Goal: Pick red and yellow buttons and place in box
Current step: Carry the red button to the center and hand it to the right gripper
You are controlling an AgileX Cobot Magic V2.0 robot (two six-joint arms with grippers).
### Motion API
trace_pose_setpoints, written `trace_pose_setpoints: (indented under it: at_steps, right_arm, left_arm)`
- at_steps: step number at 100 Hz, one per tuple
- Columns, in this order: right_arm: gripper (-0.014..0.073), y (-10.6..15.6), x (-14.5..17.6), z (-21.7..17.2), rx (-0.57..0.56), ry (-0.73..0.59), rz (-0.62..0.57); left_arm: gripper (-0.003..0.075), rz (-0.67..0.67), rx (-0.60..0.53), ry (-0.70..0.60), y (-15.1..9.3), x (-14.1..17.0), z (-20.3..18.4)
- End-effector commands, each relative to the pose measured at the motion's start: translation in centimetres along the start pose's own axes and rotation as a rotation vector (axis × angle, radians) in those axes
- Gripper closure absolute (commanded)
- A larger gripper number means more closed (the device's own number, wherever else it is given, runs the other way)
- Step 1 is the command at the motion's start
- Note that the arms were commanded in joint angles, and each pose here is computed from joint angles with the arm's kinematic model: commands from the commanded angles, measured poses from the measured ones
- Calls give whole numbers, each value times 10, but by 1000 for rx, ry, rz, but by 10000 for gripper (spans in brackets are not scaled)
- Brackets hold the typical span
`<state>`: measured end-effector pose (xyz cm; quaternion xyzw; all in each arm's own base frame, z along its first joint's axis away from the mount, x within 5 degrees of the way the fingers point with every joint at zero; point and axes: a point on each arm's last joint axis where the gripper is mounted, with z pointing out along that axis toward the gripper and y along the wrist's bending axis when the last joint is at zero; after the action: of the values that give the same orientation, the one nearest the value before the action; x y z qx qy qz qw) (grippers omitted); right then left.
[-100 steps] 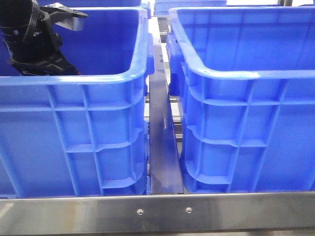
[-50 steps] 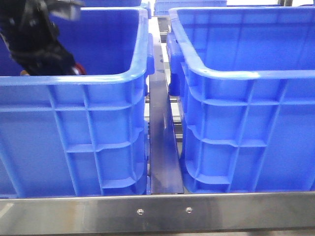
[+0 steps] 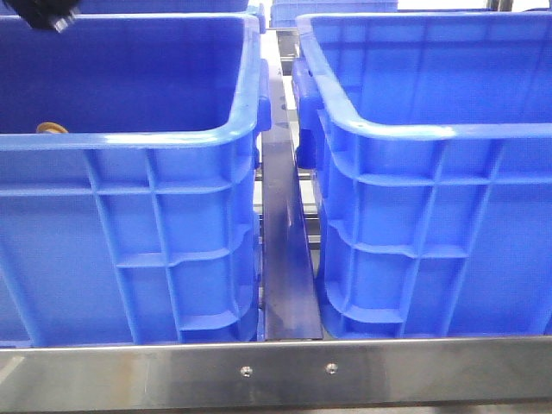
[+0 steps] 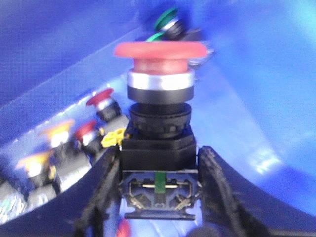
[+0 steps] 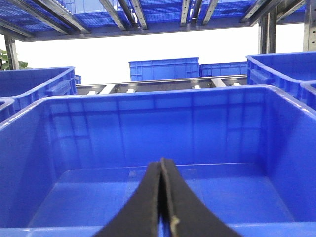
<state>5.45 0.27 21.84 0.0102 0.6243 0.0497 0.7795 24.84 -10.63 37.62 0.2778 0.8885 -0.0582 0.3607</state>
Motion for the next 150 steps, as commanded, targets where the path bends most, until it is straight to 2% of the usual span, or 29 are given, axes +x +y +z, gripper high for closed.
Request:
trace_pose_setpoints:
  at_steps: [1, 18, 40, 59, 77, 94, 110, 127, 137, 142, 150]
  right_arm:
    - [699, 1, -13, -3, -6, -122, 0]
    - [699, 1, -17, -3, -11, -167, 0]
    - [699, 2, -27, -4, -16, -219, 0]
    - [699, 5, -67, -7, -9, -184, 7]
    - [699, 11, -118, -12, -16, 2, 116]
    - [699, 19, -161, -4, -23, 237, 135]
    - [699, 28, -183, 13, -63, 467, 194]
    - [692, 35, -189, 30, -114, 570, 253]
    - [597, 38, -187, 36, -140, 598, 283]
    - [503, 41, -186, 37, -160, 605, 312]
    - [295, 45, -187, 38, -194, 609, 359]
  left_arm:
    - [739, 16, 30, -175, -18, -1, -38]
    - [739, 76, 158, -262, -53, 18, -65]
    - [740, 181, 291, -279, -88, 24, -73]
    - [739, 241, 359, -293, -108, 23, -73]
    - [739, 271, 410, -285, -124, 22, -66]
    - [739, 324, 464, -268, -148, 20, -53]
    - [739, 364, 500, -233, -165, 22, -43]
    - [739, 366, 504, -227, -167, 23, -42]
    - [739, 366, 504, -227, -167, 23, -42]
    - [739, 366, 504, -227, -167, 23, -42]
    - [739, 366, 504, -227, -167, 23, -42]
